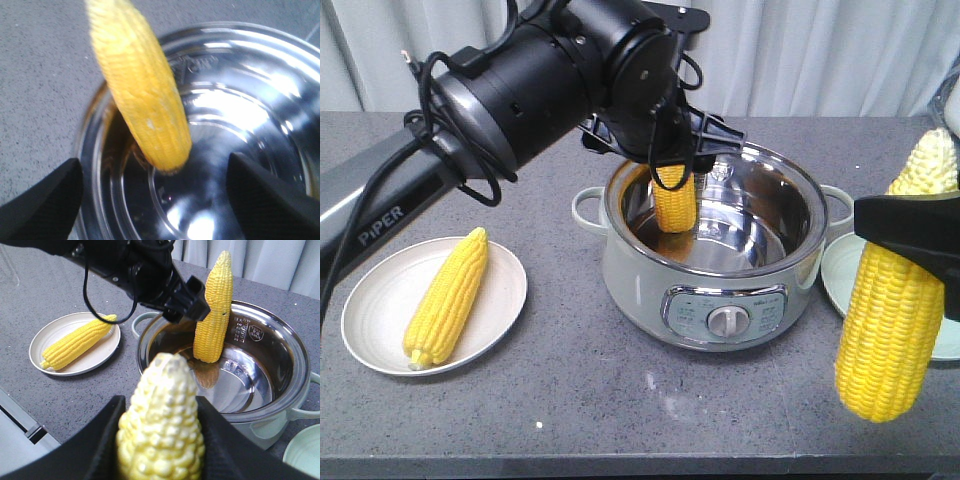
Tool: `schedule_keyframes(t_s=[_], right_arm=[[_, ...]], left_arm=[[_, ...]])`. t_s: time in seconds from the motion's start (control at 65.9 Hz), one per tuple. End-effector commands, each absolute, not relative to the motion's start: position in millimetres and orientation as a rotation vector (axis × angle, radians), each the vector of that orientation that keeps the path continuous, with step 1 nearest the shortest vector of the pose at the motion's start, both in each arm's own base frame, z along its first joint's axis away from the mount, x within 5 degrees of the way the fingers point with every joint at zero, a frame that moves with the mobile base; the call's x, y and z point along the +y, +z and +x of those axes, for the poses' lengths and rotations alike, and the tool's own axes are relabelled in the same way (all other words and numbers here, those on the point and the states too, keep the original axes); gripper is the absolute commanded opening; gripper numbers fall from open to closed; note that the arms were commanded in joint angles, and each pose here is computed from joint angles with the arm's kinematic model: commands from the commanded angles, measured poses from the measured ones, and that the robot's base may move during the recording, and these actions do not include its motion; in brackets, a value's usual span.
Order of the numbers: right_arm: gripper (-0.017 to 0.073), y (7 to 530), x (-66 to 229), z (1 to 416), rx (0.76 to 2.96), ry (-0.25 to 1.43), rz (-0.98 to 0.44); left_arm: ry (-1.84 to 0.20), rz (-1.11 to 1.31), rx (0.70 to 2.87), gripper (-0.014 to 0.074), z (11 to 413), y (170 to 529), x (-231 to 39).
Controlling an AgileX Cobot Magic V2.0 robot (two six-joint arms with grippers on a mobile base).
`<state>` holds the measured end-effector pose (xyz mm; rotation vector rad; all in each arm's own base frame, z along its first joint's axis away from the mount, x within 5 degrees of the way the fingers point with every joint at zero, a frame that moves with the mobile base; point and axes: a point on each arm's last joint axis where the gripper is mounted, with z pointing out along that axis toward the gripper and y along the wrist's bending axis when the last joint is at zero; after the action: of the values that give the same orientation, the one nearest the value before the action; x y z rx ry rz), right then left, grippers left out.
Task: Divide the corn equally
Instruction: 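Lower the left gripper into the pot and grasp the last cob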
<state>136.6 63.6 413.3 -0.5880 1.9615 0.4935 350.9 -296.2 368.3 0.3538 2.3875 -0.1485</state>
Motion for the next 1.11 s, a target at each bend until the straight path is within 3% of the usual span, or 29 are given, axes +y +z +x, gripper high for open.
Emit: schedule_keyframes(t_s=[0.0,0.455,0.622,1.092], right_arm=[[0.0168,426.3,62.4,137.1,1.882,0.489,-0.542],[0.0168,426.3,62.4,137.1,1.882,0.489,-0.542],[0.0168,426.3,62.4,137.1,1.882,0.489,-0.542],[0.0168,426.3,62.4,137.1,1.882,0.489,-0.542]], left_arm=[[-0.251,0.284,2.217,0.0569,350.8,409.5,-282.8],[-0.337,0.264,2.04,0.0569,368.7,423.3,-277.1],[-0.328,0.245,2.052,0.0569,383.9,410.2,-273.9],[-0.438,0.256,2.021,0.0569,413.1,367.1,-298.1]])
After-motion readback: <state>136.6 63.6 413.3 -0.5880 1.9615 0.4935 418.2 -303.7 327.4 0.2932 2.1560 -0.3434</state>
